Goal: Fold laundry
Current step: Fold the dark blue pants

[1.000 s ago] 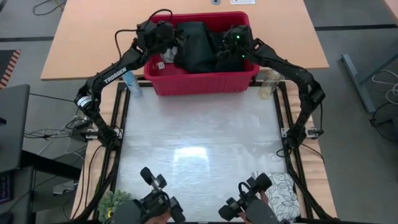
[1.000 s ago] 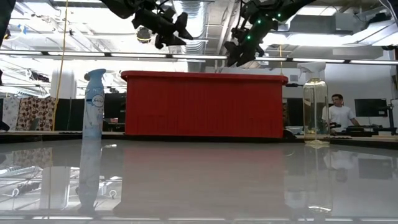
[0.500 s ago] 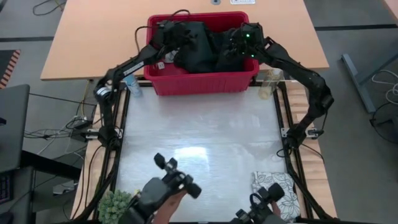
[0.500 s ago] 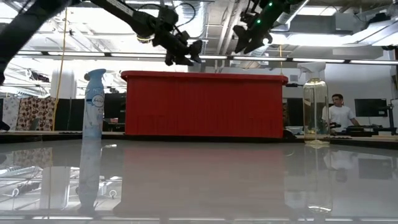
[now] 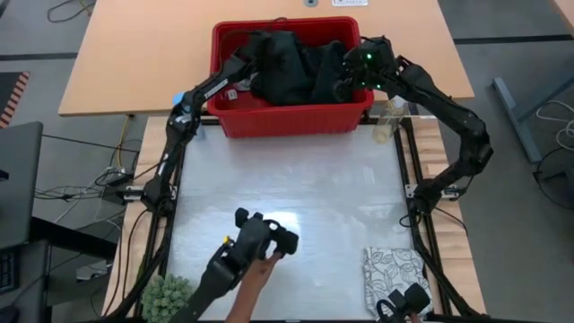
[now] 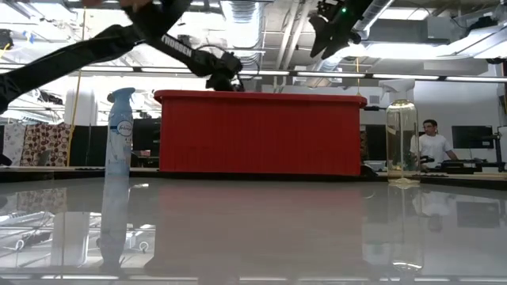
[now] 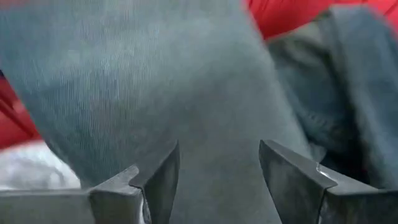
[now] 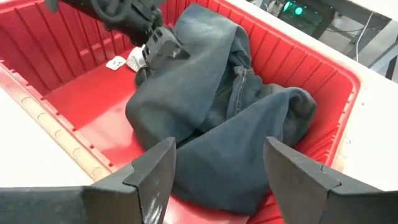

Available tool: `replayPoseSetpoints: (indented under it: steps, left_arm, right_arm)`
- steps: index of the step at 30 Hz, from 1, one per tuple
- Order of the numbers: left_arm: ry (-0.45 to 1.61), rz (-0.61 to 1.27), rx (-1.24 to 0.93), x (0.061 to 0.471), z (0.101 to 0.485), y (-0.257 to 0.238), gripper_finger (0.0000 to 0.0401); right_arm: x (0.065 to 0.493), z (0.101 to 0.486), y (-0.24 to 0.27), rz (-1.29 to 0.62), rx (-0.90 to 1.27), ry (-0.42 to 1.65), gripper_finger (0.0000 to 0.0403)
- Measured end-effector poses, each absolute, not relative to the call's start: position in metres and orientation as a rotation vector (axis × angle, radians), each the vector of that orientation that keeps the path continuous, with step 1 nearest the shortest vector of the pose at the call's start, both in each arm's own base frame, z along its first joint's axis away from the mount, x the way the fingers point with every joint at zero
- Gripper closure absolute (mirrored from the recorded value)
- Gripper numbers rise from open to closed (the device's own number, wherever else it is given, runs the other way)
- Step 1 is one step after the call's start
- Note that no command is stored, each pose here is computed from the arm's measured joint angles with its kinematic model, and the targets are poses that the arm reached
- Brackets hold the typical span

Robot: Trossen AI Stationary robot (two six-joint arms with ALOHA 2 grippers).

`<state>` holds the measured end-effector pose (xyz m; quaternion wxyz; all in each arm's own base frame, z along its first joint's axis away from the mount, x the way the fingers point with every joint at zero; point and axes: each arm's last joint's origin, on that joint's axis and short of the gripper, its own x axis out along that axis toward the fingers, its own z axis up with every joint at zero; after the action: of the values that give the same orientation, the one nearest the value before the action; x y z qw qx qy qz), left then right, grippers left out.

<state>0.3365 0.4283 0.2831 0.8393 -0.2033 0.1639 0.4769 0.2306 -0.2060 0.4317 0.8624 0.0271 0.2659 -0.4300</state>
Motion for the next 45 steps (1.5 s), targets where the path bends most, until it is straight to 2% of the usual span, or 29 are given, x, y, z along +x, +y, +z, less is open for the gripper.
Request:
replayPoseSetpoints:
  steps: [9, 16, 25, 36, 40, 45]
  left_arm:
    - [0.395, 1.123, -0.549, 0.325, 0.267, 0.434, 0.019]
    - [0.327, 1.114, -0.751, 0.293, 0.258, 0.458, 0.019]
    - [0.262, 0.991, -0.743, 0.285, 0.263, 0.469, 0.019]
    - [0.314, 0.969, -0.67, 0.284, 0.262, 0.468, 0.0195]
    - [0.331, 0.956, -0.694, 0.288, 0.247, 0.472, 0.024]
    - [0.348, 0.878, -0.735, 0.293, 0.227, 0.475, 0.034]
  right_arm:
    - [0.231, 0.431, -0.206, -0.902, 0.057, 0.559, 0.0138]
    - [0.231, 0.431, -0.206, -0.908, 0.078, 0.549, 0.0138]
    - [0.231, 0.431, -0.206, -0.908, 0.078, 0.548, 0.0138]
    - [0.231, 0.432, -0.207, -0.909, 0.078, 0.543, 0.0138]
    - [0.232, 0.433, -0.207, -0.911, 0.073, 0.524, 0.0138]
    - [0.232, 0.433, -0.207, -0.91, 0.073, 0.523, 0.0138]
